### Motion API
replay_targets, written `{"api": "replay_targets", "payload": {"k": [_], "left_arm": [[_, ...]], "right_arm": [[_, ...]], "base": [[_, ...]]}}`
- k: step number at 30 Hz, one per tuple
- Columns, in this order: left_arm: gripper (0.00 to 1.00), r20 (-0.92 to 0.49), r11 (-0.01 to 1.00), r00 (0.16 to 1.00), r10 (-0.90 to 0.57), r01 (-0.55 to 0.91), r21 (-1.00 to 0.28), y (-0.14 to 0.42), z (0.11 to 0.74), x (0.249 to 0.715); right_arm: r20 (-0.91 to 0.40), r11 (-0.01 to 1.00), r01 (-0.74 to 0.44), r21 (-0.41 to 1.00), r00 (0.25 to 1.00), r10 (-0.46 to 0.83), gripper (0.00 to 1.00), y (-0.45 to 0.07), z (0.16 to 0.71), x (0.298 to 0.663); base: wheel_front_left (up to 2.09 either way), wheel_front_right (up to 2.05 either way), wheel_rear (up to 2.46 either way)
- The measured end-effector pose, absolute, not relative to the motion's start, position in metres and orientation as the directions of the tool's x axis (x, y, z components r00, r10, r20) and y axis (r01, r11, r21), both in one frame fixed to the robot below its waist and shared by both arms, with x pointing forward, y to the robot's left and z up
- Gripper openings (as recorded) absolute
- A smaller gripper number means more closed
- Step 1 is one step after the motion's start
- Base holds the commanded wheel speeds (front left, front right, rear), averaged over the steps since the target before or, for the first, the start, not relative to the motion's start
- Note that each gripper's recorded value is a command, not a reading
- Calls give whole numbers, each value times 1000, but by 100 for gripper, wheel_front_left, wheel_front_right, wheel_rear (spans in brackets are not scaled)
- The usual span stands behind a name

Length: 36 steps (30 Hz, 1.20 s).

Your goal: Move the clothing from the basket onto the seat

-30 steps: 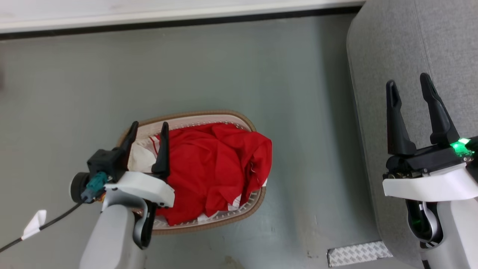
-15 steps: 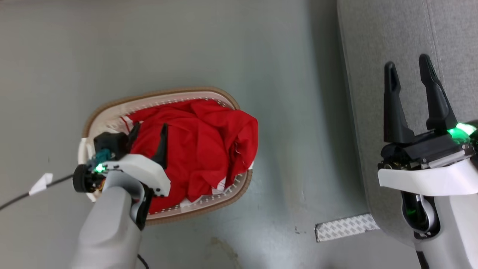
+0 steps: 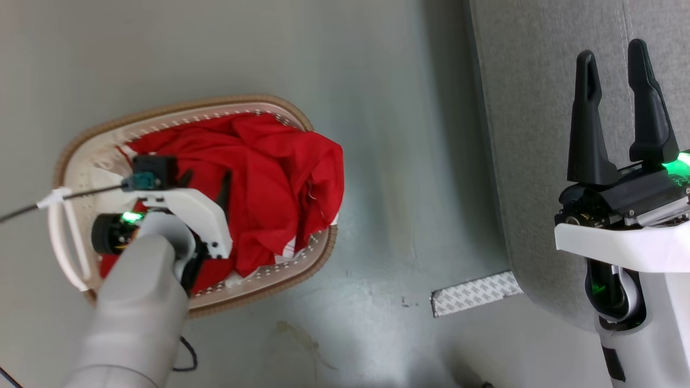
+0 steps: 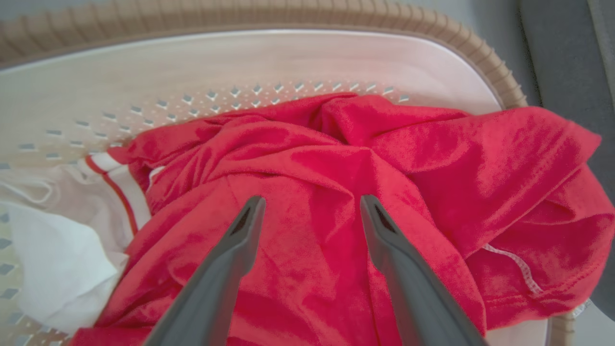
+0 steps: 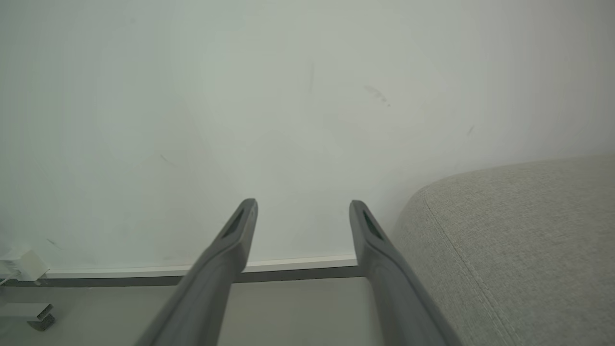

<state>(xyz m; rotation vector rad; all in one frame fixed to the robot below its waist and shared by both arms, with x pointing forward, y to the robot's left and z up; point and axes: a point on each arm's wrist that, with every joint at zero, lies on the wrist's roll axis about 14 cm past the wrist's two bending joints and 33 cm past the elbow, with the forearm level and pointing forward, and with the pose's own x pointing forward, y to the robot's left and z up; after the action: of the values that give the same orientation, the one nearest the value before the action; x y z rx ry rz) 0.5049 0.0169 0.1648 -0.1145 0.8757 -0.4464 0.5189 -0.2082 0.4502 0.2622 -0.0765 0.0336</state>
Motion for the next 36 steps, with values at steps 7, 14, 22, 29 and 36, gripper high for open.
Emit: {"api": "replay_targets", "payload": {"k": [7,14,22,29,36], "left_arm": [[100,-779,924,510,-366,299,-239,29,136,514],[100,-864,909,351,-361,341,-241,23,103,492],[80,-915,899,214,-342,357,-253,23,85,467],[0,-889,897,288,-357,371,-240,24,100,480],[0,-837,890,373,-401,374,-260,16,132,487]], "right_arm": [[62,969,-23,245,998,7,100,-214,440,521],[25,973,2,230,1000,-8,100,-220,425,519],[4,974,9,226,1000,-10,100,-221,415,520],[21,974,-6,227,1000,1,100,-216,422,521],[73,971,-21,239,997,3,100,-213,446,521]], "base": [[0,0,0],[0,0,0],[0,0,0],[0,0,0],[0,0,0]]}}
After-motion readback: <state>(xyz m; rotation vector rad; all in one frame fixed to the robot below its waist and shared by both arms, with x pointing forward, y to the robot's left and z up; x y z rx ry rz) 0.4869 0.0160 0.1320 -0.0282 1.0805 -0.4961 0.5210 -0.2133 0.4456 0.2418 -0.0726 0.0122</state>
